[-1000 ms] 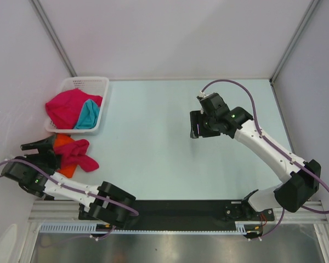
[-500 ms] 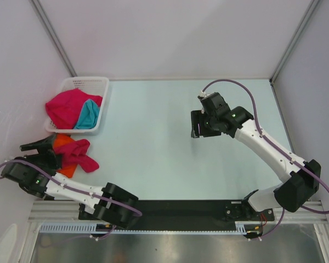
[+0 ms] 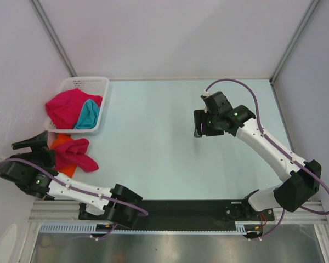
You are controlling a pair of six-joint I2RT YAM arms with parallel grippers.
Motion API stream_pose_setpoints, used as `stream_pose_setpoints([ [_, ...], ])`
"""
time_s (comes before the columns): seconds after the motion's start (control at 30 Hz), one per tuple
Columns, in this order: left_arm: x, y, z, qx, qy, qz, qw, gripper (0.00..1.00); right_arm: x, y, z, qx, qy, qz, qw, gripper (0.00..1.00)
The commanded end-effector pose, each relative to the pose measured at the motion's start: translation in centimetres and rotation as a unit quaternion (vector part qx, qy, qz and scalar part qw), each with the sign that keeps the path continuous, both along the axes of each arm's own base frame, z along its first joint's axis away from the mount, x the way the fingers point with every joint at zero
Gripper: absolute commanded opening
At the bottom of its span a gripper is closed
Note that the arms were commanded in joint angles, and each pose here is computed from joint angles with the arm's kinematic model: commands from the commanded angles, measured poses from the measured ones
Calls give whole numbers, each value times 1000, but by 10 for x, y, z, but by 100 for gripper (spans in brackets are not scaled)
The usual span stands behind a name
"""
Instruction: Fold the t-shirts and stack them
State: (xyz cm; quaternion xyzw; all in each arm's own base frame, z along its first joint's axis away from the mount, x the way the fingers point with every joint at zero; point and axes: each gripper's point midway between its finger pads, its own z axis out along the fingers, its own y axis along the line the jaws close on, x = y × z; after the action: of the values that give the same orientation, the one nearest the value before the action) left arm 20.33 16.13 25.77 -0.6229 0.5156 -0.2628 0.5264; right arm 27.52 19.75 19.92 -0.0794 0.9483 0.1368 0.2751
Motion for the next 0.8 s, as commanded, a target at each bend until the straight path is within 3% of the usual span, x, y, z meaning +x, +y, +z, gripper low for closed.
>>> stream_pose_setpoints([
  [0.0, 10, -11, 31, 11, -47, -31, 998, 95, 5, 5, 14, 12, -16, 10, 1000, 66],
  [0.23, 16, -16, 38, -3, -61, -56, 997, 95, 2, 2, 15, 12, -16, 8, 1000, 66],
  [0.57, 14, -11, -41, -40, -26, -33, 998, 95, -1, 9, 15, 28, -7, 16, 999, 66],
  [0.77, 31, -22, -74, -51, 18, -79, 995, 95, -6, 14, 10, 36, -1, 16, 999, 66],
])
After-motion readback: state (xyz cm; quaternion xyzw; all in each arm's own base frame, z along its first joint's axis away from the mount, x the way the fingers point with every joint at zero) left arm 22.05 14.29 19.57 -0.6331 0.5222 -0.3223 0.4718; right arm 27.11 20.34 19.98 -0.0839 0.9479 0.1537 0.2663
